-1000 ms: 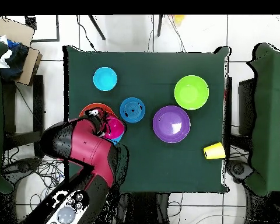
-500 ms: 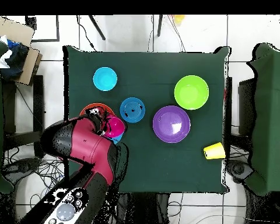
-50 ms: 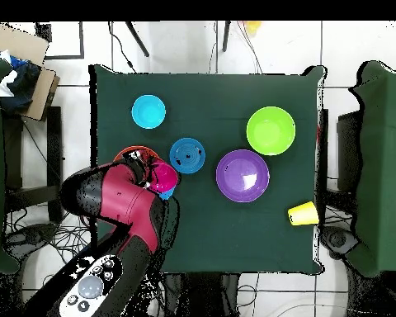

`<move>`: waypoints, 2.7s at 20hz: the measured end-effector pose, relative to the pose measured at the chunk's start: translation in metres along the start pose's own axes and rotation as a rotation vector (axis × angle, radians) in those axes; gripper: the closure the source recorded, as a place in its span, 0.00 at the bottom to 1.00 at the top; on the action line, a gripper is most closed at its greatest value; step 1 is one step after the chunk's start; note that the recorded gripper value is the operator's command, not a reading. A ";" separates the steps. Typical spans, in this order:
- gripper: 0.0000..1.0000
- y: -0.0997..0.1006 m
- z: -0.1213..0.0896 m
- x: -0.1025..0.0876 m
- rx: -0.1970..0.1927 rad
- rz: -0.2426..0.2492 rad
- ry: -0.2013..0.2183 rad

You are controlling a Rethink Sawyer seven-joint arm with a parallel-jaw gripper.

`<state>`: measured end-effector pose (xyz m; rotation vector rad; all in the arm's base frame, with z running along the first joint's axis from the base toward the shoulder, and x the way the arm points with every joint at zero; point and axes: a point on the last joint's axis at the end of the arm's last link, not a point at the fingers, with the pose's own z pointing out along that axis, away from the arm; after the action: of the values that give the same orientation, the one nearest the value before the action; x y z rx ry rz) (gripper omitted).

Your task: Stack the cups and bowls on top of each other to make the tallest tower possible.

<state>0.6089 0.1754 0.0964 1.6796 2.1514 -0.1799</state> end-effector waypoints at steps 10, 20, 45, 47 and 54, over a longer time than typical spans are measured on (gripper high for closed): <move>1.00 -0.004 0.010 0.002 0.015 -0.011 -0.011; 1.00 -0.003 0.009 0.001 0.012 -0.009 -0.011; 1.00 0.013 -0.037 -0.017 -0.055 0.039 0.013; 1.00 0.012 -0.039 -0.017 -0.055 0.041 0.014; 1.00 0.007 -0.040 -0.019 -0.047 0.048 0.018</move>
<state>0.6097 0.1739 0.1407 1.7099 2.1095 -0.1000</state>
